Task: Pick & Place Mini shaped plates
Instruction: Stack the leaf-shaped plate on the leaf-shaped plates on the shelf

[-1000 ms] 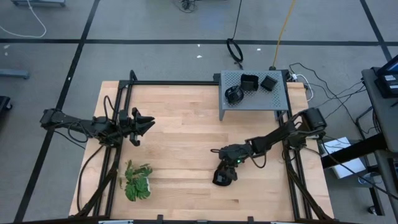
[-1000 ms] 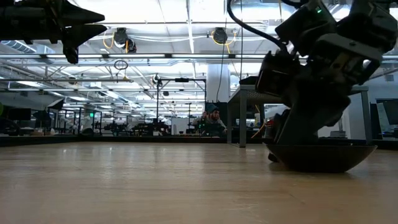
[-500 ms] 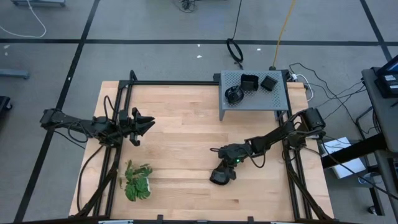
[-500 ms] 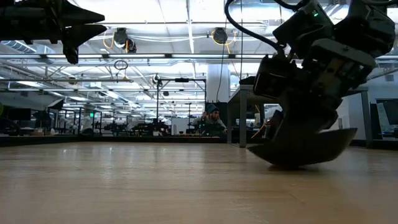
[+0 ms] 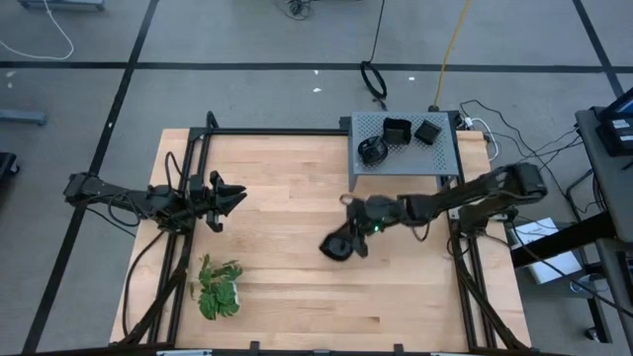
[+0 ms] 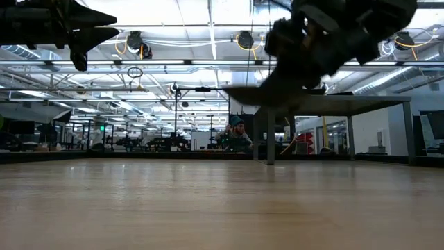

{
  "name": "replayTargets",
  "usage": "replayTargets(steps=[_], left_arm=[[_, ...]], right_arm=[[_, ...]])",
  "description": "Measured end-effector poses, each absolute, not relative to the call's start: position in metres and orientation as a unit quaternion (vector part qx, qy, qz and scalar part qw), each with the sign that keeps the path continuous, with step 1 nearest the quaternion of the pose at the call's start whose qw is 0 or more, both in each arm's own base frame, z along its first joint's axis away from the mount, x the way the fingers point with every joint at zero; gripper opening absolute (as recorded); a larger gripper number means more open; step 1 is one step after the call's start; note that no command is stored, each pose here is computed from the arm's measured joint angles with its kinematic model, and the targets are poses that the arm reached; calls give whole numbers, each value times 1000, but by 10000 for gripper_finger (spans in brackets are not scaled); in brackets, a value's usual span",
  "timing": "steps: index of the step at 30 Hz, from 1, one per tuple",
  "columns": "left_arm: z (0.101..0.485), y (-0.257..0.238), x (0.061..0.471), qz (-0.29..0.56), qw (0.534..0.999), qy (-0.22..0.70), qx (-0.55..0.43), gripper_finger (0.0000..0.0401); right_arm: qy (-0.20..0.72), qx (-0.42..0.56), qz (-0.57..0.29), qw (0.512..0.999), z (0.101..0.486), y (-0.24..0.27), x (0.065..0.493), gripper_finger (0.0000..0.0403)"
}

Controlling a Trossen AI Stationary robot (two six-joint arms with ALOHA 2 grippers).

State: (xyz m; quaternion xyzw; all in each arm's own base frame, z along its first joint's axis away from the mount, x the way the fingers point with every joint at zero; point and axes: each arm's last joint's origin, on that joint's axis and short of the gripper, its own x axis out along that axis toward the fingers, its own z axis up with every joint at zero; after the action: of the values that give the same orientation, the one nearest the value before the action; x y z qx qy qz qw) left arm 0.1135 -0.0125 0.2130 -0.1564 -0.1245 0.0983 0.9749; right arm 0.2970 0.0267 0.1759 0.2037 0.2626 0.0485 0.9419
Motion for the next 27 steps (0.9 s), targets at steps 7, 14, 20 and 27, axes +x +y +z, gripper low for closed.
replayTargets(steps=[7, 14, 20, 27], left_arm=[[213, -13, 113, 98, 975, -124, -156, 115], [213, -13, 113, 98, 975, -125, -156, 115], [213, -12, 113, 98, 975, -124, -156, 115], [213, -12, 113, 98, 975, -124, -156, 115]], right_arm=[[171, 141, -35, 974, 241, -7, 275, 0], [104, 48, -110, 987, 297, -40, 244, 0], [96, 42, -191, 976, 315, -77, 224, 0], [101, 154, -356, 916, 305, -110, 207, 0]])
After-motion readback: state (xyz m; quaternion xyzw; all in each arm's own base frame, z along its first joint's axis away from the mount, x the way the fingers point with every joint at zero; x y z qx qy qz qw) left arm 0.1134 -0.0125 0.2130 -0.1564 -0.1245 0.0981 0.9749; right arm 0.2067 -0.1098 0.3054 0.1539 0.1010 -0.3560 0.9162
